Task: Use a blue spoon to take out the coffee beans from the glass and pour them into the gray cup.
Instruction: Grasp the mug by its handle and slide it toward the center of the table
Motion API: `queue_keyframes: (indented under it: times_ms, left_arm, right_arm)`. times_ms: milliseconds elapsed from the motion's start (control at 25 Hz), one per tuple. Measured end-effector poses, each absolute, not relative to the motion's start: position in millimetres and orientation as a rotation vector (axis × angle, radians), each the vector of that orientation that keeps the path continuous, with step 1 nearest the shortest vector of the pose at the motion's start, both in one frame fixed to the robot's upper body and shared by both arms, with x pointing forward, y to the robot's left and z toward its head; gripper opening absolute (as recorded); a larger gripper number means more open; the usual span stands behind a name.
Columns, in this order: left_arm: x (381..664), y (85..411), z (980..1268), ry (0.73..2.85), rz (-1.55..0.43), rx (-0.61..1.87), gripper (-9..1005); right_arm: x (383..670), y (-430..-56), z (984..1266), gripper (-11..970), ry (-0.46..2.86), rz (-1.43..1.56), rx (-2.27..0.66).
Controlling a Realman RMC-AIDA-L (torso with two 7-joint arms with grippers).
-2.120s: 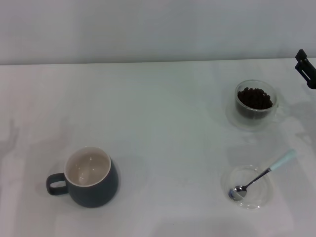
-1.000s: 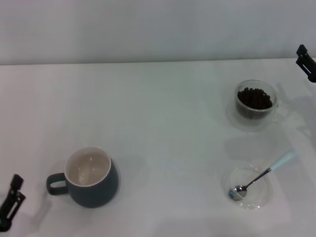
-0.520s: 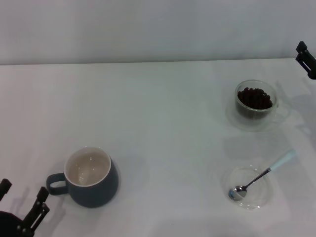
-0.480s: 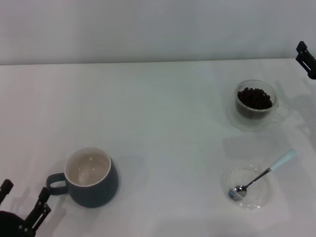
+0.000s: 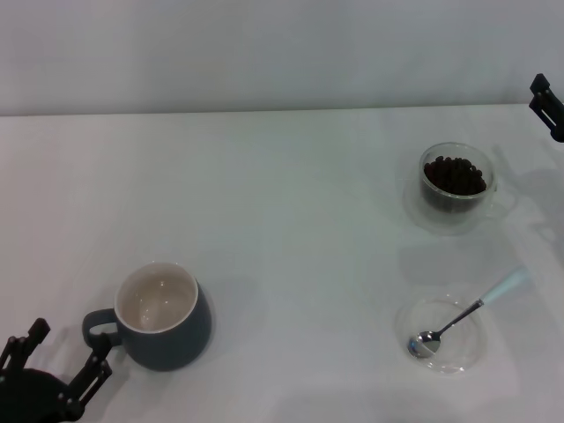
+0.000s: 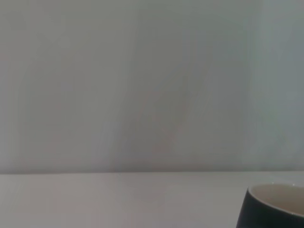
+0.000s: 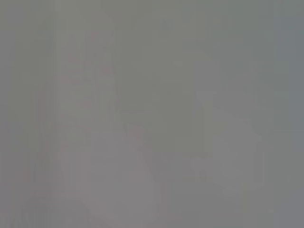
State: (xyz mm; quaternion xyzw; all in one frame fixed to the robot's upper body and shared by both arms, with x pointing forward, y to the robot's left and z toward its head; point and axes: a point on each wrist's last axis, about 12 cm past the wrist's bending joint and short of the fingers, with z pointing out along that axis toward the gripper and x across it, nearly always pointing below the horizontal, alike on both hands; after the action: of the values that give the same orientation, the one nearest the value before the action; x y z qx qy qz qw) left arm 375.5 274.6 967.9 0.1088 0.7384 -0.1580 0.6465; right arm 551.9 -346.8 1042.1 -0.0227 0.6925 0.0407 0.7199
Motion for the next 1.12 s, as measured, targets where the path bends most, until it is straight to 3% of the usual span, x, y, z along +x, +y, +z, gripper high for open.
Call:
queue_keyframes:
  times_ms: [1120]
  left_arm:
    - [402.4, 274.7, 967.2, 1.709, -0.334, 0.261, 873]
  right_arm:
    - [546.1, -345.2, 1041.1, 874, 1.512, 0.103, -0.047]
